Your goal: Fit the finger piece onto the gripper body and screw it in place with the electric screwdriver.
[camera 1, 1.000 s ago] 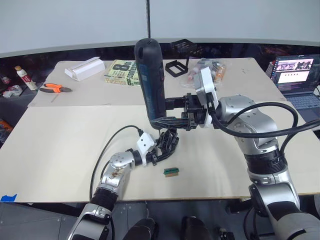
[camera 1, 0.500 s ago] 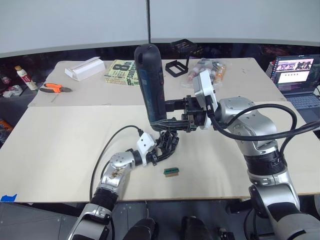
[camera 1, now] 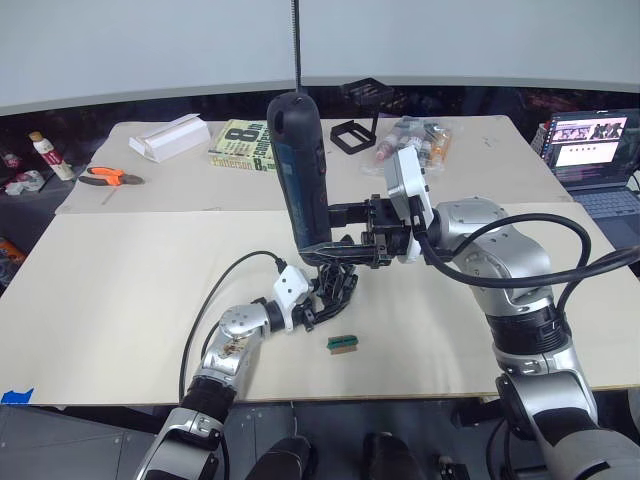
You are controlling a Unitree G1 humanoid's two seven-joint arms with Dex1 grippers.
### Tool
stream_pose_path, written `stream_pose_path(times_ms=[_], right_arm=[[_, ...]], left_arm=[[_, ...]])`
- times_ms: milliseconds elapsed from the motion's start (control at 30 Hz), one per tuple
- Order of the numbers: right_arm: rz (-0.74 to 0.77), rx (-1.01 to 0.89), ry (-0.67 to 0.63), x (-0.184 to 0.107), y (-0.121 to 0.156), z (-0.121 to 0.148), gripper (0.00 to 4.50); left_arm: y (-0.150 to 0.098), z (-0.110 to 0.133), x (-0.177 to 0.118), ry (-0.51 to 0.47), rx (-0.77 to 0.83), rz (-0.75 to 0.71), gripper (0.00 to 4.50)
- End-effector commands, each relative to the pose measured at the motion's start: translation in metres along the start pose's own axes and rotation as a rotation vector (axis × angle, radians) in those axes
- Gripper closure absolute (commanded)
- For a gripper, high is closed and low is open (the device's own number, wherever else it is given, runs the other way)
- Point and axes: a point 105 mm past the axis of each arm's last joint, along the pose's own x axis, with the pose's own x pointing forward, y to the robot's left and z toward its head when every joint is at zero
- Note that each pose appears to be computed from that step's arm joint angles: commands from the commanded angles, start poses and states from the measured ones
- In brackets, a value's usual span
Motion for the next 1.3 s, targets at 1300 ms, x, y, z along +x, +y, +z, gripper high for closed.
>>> stream_pose_path(times_ms=[1300], right_arm=[[-0.051,0.006,-0.011,-0.002,0.004,-0.008,2.64]], left_arm=[[-0.005,0.000,0.002,-0.004,-0.011,-0.015,2.18]])
